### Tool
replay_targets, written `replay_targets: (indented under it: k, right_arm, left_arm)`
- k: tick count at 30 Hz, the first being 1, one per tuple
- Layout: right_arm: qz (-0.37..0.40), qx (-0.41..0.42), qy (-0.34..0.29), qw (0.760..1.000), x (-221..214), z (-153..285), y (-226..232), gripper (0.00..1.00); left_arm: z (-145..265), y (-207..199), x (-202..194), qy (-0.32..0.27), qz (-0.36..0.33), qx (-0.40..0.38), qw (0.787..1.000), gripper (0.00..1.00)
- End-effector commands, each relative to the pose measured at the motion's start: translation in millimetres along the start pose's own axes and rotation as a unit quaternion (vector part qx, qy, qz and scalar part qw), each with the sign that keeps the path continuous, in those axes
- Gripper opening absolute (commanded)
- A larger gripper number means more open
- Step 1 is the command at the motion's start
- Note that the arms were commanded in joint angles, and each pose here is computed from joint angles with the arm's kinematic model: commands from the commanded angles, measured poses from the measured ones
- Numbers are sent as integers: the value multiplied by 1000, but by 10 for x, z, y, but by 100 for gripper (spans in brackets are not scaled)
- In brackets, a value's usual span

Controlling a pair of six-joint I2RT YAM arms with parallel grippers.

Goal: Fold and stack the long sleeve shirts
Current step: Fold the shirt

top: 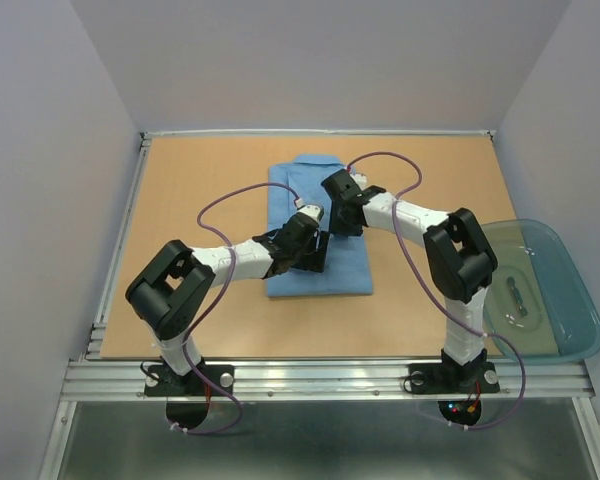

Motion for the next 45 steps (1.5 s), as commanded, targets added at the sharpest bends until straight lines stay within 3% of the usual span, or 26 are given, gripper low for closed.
replay_targets:
  k: [1,5,6,8,17,18,21,29,39,45]
  right_arm:
    - [-9,-13,-23,1000,108,44,62,39]
    - [-12,-16,-31,999,119,97,42,19]
    - [-18,-11,-38,999,158,156,43,9]
    - [-26,-3,-42,999,177,242,34,2]
    - [-101,93,-57,989,-121,579,-197,1]
    - [-125,126,-78,981,-90,669,-180,4]
    - [-140,108,-56,983,-369,535,-358,17]
    - [-148,75,-19,986,-754,394,-629,19]
    - [-156,55,-33,986,-656,342,-778,23]
    - [-130,62,-75,987,-492,510,-876,41]
  left_arm:
    - [-12,-43,35,-9,6,0,1000,77]
    - [-15,-44,21,-6,11,0,1000,77]
    - [-19,-44,20,-6,12,0,1000,77]
    - [-14,-45,27,-7,12,1,1000,77]
    - [-12,-40,26,-7,22,5,1000,75]
    - [-12,-46,20,-7,23,3,1000,75]
    - [-5,-46,28,-9,24,4,1000,75]
    - [54,-59,77,-21,29,-1,999,75]
    - [264,-92,260,-65,26,-19,997,78]
    - [450,-113,396,-94,10,-36,995,78]
Point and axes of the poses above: each gripper's point midway between its finger pads, its own z axis back along the fingers, its own y axis along the line the jaws close on, x = y × z, the point moved 9 cm from there along z, back along the fingers, and after that the axes turned 4 degrees about -z, right-handed, at the moved point
